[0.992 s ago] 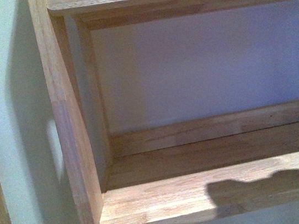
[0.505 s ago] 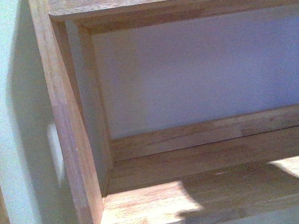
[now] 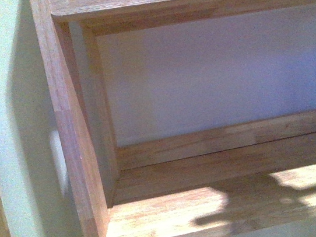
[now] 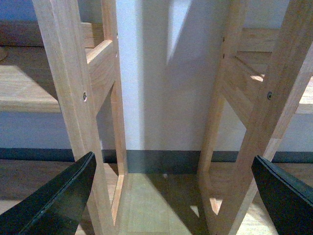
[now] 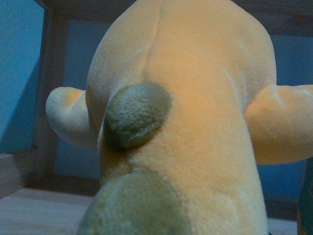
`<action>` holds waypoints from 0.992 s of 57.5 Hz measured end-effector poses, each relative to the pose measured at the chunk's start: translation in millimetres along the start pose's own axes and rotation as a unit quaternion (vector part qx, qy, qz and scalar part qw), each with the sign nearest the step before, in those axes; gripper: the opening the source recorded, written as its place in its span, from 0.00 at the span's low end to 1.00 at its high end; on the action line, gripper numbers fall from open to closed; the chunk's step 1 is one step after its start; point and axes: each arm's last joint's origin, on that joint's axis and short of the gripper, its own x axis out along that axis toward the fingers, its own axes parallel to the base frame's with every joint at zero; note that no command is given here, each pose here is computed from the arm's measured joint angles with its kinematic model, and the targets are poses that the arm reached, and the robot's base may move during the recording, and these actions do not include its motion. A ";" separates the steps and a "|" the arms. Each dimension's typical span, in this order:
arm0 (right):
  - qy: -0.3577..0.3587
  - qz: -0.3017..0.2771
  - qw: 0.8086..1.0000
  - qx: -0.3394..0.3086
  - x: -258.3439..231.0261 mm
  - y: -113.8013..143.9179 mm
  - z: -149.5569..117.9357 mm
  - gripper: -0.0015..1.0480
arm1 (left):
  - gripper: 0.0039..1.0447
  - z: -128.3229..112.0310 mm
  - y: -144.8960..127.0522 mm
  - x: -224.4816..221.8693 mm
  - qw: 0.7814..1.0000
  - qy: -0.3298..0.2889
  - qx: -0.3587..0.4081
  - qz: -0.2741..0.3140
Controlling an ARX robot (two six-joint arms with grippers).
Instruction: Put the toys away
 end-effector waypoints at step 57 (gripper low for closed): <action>0.155 0.111 0.916 0.352 124.1 97.1 -53.1 0.17 | 0.95 0.0 0.0 0.0 1.000 0.000 0.000 0.000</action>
